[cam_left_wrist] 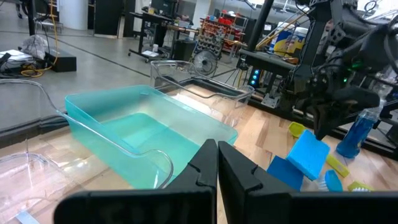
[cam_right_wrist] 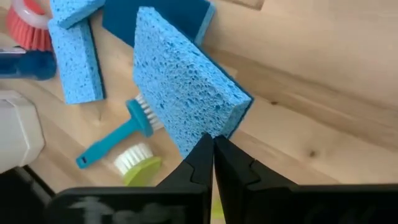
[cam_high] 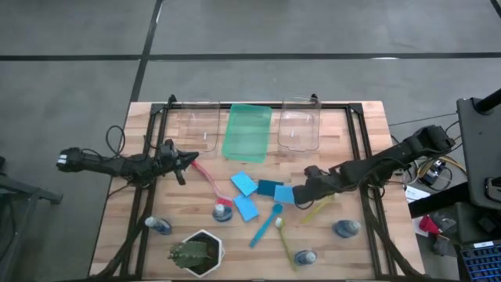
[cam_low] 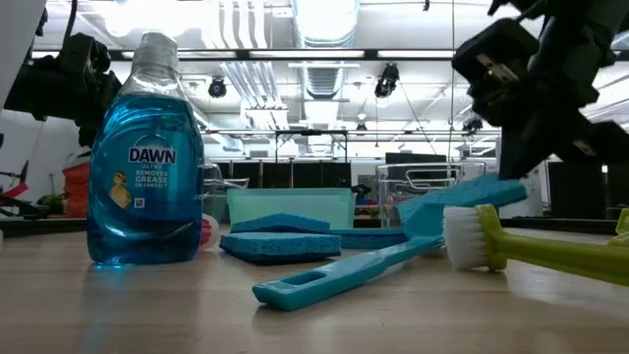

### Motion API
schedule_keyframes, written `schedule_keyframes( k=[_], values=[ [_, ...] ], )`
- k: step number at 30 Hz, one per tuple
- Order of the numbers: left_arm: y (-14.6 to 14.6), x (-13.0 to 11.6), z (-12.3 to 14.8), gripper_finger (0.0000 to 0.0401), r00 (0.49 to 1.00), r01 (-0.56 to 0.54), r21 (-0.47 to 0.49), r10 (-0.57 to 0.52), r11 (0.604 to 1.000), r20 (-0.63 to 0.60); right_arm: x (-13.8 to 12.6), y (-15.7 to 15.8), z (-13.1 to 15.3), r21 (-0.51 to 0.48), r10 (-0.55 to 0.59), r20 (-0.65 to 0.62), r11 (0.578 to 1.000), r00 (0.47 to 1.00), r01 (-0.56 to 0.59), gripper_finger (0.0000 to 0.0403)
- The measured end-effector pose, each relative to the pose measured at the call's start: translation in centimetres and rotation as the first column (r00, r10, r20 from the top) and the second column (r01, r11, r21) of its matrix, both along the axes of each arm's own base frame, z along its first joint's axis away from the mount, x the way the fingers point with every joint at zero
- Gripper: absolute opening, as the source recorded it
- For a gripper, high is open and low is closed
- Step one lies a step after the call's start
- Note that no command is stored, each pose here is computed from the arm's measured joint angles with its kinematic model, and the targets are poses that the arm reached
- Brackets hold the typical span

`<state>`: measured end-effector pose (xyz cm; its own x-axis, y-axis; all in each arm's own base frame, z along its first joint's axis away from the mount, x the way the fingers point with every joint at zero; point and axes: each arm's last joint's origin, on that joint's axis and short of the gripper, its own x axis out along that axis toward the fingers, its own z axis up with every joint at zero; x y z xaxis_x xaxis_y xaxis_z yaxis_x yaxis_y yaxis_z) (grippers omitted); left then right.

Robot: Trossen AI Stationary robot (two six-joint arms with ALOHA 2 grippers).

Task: Pick & Place Kitchen Sink Supplies
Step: Put the sponge into the green bin

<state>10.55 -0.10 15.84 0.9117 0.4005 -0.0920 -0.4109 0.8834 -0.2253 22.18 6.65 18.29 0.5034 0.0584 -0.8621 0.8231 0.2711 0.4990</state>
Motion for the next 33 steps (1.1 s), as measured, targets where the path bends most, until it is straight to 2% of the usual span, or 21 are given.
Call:
schedule_keyframes(
  k=[11,14,17,21,23,27,28,30,33],
  values=[
    [0.0,0.0,0.0,0.0007,1.000,0.000,-0.005,0.000,1.000,0.005,1.2,0.2,4.8,-0.080,0.061,0.010,0.995,0.998,-0.060,0.0008],
    [-0.1,0.0,0.2,0.0007,0.998,0.018,-0.107,-0.011,0.994,0.069,1.7,0.2,6.6,-0.129,0.055,0.054,0.991,0.997,-0.048,0.0008],
    [-0.2,0.1,0.6,0.0007,0.983,0.068,-0.279,-0.018,0.958,0.181,2.3,0.2,8.6,-0.176,0.048,0.120,0.984,0.992,-0.026,0.0008],
    [-0.2,0.1,1.6,0.0007,0.938,0.135,-0.468,0.040,0.873,0.345,2.9,0.0,10.9,-0.237,0.031,0.200,0.971,0.979,0.017,0.0008],
    [-0.1,0.1,1.9,0.0007,0.917,0.147,-0.511,0.078,0.847,0.392,3.1,-0.3,11.9,-0.264,0.023,0.233,0.964,0.972,0.040,0.0008],
    [0.0,0.0,2.4,0.0007,0.885,0.165,-0.530,0.112,0.832,0.451,3.6,-1.0,13.7,-0.314,0.021,0.283,0.947,0.959,0.072,0.0008],
    [0.0,-0.1,2.6,0.0007,0.873,0.185,-0.552,0.122,0.813,0.472,3.7,-1.2,14.1,-0.326,0.023,0.292,0.942,0.956,0.077,0.0008],
    [0.0,-0.2,3.1,0.0007,0.834,0.232,-0.595,0.158,0.769,0.529,3.8,-1.6,14.8,-0.346,0.025,0.311,0.934,0.950,0.088,0.0008],
    [0.1,-0.4,3.8,0.0007,0.783,0.279,-0.590,0.176,0.758,0.596,4.2,-2.0,15.6,-0.362,0.037,0.354,0.927,0.935,0.100,0.0008]
  ],
)
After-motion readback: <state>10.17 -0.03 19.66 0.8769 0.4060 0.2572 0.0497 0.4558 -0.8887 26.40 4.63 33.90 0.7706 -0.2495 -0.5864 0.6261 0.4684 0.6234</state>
